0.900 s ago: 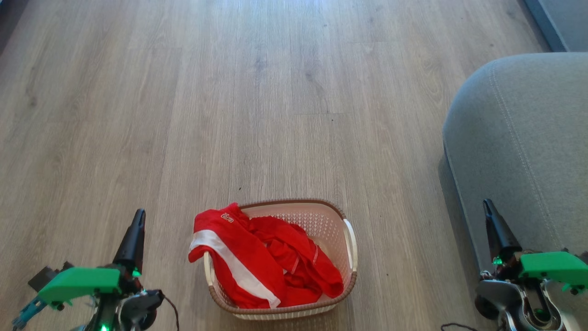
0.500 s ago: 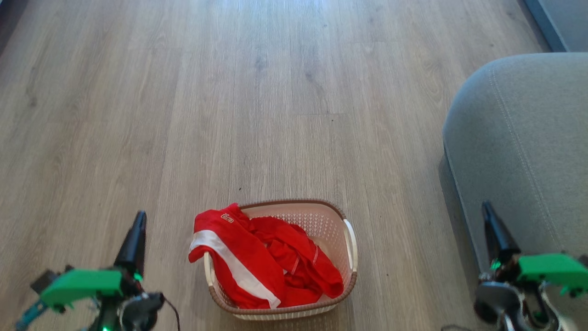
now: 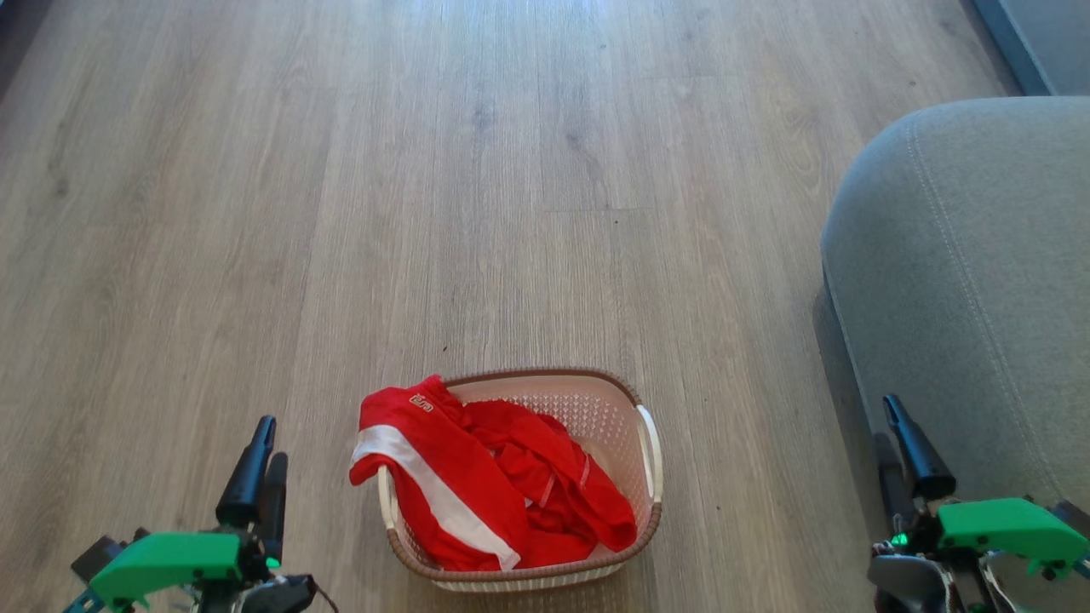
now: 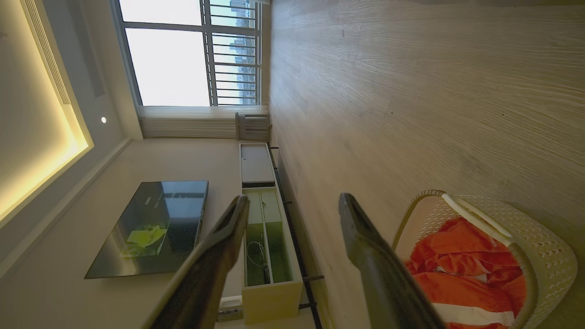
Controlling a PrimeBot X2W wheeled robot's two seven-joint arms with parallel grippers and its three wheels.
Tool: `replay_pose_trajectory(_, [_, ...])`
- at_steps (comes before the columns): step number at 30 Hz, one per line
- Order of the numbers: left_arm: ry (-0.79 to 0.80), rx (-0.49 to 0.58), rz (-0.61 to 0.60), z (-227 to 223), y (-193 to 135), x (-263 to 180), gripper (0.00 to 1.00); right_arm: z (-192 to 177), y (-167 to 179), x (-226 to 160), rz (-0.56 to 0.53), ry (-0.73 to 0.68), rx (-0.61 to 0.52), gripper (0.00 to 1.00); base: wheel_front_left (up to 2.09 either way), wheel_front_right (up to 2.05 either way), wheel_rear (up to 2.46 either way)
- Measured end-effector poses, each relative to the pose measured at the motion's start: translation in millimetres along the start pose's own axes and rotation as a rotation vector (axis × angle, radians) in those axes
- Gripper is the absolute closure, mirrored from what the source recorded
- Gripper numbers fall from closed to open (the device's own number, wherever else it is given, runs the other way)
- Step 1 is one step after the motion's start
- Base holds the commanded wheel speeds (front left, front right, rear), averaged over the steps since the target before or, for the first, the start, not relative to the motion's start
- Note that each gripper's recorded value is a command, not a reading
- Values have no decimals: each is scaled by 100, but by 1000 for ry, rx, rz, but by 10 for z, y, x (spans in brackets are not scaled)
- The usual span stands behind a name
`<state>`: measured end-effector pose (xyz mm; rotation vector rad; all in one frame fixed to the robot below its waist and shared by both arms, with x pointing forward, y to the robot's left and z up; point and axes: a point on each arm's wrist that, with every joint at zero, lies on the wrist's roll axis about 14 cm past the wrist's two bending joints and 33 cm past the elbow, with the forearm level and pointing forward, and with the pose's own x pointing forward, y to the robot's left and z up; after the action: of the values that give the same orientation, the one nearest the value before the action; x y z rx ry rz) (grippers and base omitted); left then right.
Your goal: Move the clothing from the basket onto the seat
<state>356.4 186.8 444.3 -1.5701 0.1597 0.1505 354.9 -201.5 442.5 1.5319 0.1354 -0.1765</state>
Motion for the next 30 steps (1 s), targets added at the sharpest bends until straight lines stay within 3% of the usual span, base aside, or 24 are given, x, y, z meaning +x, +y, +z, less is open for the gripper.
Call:
replay_pose_trajectory(14, [-18,149,2,13,-24,11,0,-17,41,13,5,4,-250,0,0,0,0])
replay_pose_trajectory(30, [-20,388,-12,-45,-126,44,0,-71,208,75,58,15,-535,0,0,0,0])
